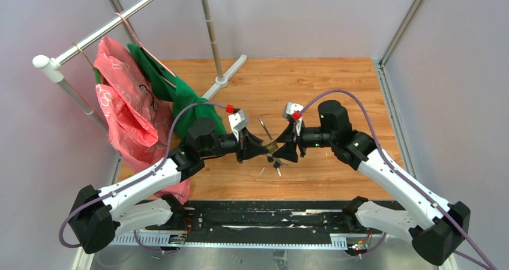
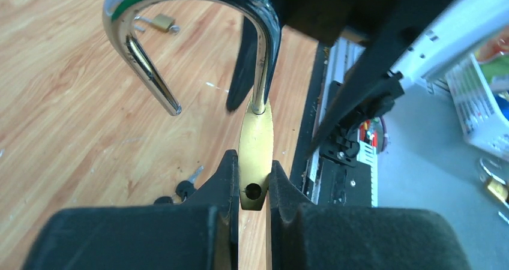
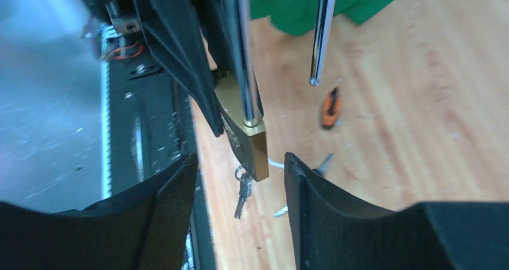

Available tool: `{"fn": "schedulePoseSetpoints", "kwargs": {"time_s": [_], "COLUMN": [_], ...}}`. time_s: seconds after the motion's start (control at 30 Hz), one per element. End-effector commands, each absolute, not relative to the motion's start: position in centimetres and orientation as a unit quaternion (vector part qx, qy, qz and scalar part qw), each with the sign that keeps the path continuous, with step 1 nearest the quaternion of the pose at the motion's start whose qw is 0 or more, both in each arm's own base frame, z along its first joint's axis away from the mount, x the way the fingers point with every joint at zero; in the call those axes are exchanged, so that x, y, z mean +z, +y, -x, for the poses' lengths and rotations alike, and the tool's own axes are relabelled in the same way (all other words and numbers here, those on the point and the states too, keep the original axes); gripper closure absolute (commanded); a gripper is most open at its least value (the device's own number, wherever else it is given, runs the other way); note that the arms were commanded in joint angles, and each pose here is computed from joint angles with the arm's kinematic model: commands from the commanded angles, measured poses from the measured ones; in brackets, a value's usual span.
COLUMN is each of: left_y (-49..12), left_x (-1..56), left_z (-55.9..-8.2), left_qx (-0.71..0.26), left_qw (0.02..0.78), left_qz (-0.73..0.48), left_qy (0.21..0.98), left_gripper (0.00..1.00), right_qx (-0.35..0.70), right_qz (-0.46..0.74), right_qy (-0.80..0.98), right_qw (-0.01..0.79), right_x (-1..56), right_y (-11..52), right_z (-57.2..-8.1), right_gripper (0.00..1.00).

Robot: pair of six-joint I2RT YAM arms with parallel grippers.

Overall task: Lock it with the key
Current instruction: Pick up the lock from the center of the board.

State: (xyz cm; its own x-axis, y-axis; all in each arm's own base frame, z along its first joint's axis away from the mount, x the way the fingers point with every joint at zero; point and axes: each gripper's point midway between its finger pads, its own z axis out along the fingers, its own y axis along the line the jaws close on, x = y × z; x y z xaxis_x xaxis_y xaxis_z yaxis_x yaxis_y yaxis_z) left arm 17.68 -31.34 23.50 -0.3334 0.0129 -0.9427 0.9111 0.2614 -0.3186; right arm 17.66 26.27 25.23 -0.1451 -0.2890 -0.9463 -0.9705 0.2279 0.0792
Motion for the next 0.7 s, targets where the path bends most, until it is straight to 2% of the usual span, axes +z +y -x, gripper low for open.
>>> {"fn": "schedulePoseSetpoints", "kwargs": {"time_s": [0.0, 0.07, 0.17, 0.3, 0.43, 0.67], "left_y": [-31.5, -31.4, -31.3, -31.4, -31.5, -31.5], "left_x": [28.4, 28.2, 28.1, 28.4, 28.7, 28.4], "left_z": [-15.7, -15.5, -15.3, -15.3, -15.3, -15.6], "left_qx": [-0.514, -0.518, -0.519, -0.522, -0.524, -0.523], "left_qw": [0.509, 0.504, 0.503, 0.502, 0.5, 0.499], "left_qz": [-0.423, -0.423, -0.426, -0.425, -0.427, -0.415], "left_qy": [0.545, 0.546, 0.544, 0.544, 0.541, 0.553], "left_gripper": [1.0, 1.0, 1.0, 1.0, 1.0, 1.0], "right_qx": [0.462, 0.479, 0.477, 0.481, 0.484, 0.48], "right_qz": [0.494, 0.492, 0.49, 0.49, 0.498, 0.524], "right_qy": [0.642, 0.626, 0.611, 0.597, 0.59, 0.568], "right_qw": [0.362, 0.37, 0.399, 0.416, 0.411, 0.415], "right_x": [24.3, 24.9, 25.6, 26.0, 25.9, 26.0], "right_y": [27.2, 27.7, 28.1, 28.3, 28.4, 28.0], "right_z": [-15.2, -15.1, -15.6, -15.7, -15.5, -14.6], "right_gripper": [0.45, 0.47, 0.61, 0.71, 0.98, 1.0]}}
